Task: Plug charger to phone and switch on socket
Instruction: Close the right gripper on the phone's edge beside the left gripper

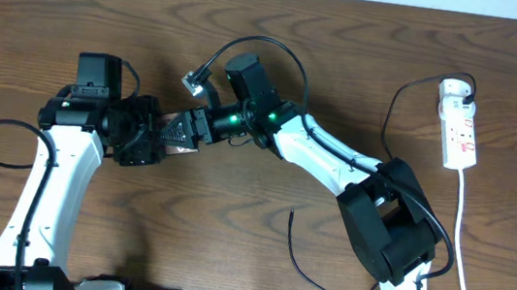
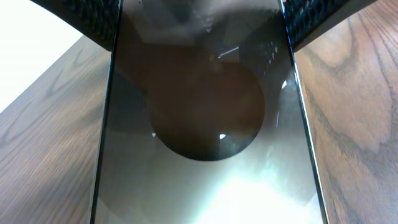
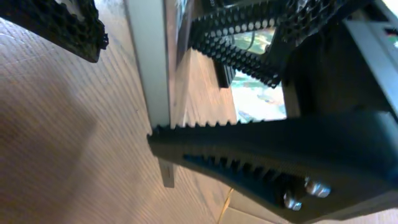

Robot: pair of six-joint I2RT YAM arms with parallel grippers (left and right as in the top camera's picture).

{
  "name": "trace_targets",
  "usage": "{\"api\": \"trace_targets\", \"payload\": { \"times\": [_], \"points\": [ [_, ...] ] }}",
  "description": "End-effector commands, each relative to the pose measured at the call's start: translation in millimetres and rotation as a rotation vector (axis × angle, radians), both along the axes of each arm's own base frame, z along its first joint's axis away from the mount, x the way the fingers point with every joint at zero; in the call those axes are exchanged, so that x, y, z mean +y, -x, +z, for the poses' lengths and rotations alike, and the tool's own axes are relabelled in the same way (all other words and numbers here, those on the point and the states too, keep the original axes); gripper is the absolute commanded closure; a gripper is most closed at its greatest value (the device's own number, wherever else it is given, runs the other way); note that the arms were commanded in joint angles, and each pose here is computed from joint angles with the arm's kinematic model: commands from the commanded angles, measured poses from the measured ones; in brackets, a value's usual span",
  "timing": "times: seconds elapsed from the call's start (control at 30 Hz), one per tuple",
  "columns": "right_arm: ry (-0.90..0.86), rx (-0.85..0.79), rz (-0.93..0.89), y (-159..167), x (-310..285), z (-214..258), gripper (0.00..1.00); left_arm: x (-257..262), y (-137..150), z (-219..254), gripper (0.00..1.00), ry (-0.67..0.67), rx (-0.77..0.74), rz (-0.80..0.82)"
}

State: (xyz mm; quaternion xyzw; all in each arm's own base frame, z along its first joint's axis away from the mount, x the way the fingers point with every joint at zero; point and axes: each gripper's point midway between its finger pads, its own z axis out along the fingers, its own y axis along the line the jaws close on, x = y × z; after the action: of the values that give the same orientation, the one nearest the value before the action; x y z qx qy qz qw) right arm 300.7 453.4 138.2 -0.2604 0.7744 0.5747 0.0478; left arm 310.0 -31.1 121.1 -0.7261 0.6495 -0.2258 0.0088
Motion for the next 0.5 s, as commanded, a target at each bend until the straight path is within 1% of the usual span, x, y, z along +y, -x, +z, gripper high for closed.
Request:
{"api": "trace_targets", "payload": {
  "times": [0.0,0.1,0.2,0.3,0.37,0.47],
  "points": [
    [-0.003,-0.039,-0.011,-4.6,4.1,3.3,0.12,-4.2,-2.5,7.4,0.93,0.024,-0.016,-0.001],
    [0.004,-0.044,-0.023,-6.8,4.0,2.1,0.19,-4.3,-2.5,7.4,0.93,0.024,-0.016,-0.001],
    [0.008,-0.041,-0.031,-8.1,4.0,1.5,0.21,-4.4,-2.5,7.4,0.93,0.025,-0.016,-0.001],
    [0.008,-0.041,-0.031,-8.1,4.0,1.5,0.27,-5.1,-2.5,7.7,0.93,0.029,-0.016,-0.003],
    [0.008,-0.041,-0.031,-8.1,4.0,1.5,0.34,-6.0,-2.5,8.0,0.93,0.034,-0.017,-0.005],
    [0.01,-0.031,-0.035,-8.0,4.0,1.5,0.48,-6.0,-2.5,8.0,0.93,0.034,-0.017,-0.005]
  ]
}}
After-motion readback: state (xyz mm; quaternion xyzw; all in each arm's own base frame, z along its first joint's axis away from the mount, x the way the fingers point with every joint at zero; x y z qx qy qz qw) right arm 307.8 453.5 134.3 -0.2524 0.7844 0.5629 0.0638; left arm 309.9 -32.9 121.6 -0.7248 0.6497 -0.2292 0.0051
